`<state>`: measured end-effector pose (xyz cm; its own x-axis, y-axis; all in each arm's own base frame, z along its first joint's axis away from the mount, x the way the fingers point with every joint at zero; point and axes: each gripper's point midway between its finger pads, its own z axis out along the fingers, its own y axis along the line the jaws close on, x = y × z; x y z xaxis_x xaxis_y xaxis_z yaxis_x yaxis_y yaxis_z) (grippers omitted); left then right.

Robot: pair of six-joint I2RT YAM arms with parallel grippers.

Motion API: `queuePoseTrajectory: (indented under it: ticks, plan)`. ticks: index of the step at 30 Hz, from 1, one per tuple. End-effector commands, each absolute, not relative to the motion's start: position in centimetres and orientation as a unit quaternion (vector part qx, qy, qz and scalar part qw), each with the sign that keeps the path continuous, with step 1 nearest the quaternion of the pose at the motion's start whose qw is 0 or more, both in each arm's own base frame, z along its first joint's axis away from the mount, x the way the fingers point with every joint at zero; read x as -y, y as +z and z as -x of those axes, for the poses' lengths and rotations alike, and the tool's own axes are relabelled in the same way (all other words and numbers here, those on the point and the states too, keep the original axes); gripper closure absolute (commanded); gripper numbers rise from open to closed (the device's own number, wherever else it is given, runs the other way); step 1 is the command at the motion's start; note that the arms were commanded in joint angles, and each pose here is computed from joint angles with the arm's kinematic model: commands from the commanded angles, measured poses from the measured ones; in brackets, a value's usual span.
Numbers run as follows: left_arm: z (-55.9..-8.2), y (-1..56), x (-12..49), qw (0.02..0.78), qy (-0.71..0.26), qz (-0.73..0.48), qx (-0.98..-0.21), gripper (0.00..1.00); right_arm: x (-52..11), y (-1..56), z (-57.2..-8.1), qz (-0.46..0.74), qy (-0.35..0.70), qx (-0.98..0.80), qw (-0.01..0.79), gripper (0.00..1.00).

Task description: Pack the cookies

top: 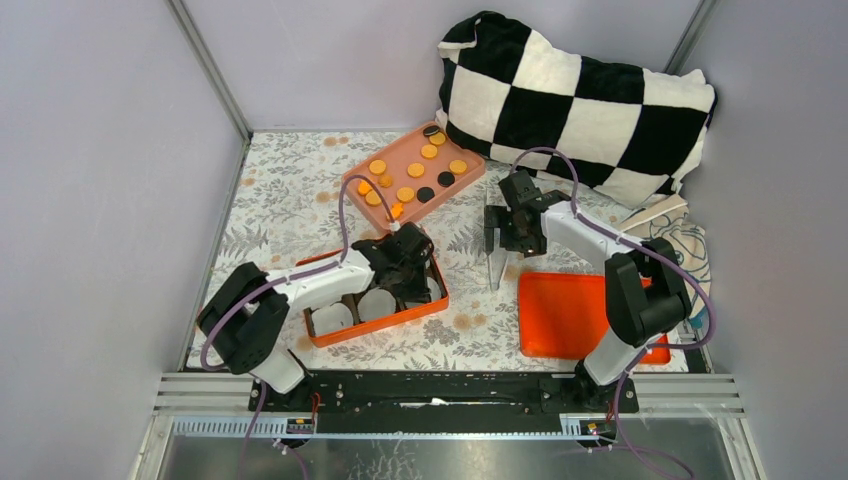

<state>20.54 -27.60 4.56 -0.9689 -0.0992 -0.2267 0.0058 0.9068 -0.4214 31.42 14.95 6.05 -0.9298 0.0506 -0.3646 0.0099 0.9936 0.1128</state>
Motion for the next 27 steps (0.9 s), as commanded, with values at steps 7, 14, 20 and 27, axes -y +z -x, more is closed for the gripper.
queuePoseTrajectory:
  ticks: [7, 14, 20, 27]
  plan:
    - [-32.5, 16.1, 28.1, 0.286, -0.190, 0.067, -0.937, 0.76, -16.4, 9.9, -36.9, 0.013, 0.055, -0.968, 0.244, 0.00]
    - [-44.4, 11.9, 26.5, 0.313, -0.099, 0.111, -0.938, 0.79, -16.5, 11.5, -38.1, 0.005, 0.054, -0.962, 0.267, 0.00]
    - [-50.2, 7.8, 26.8, 0.321, -0.086, 0.129, -0.934, 0.81, -16.1, 11.4, -37.1, 0.005, 0.059, -0.960, 0.275, 0.00]
    - [-53.0, 5.8, 26.8, 0.337, -0.083, 0.133, -0.928, 0.80, -16.0, 10.2, -35.6, 0.005, 0.070, -0.963, 0.259, 0.00]
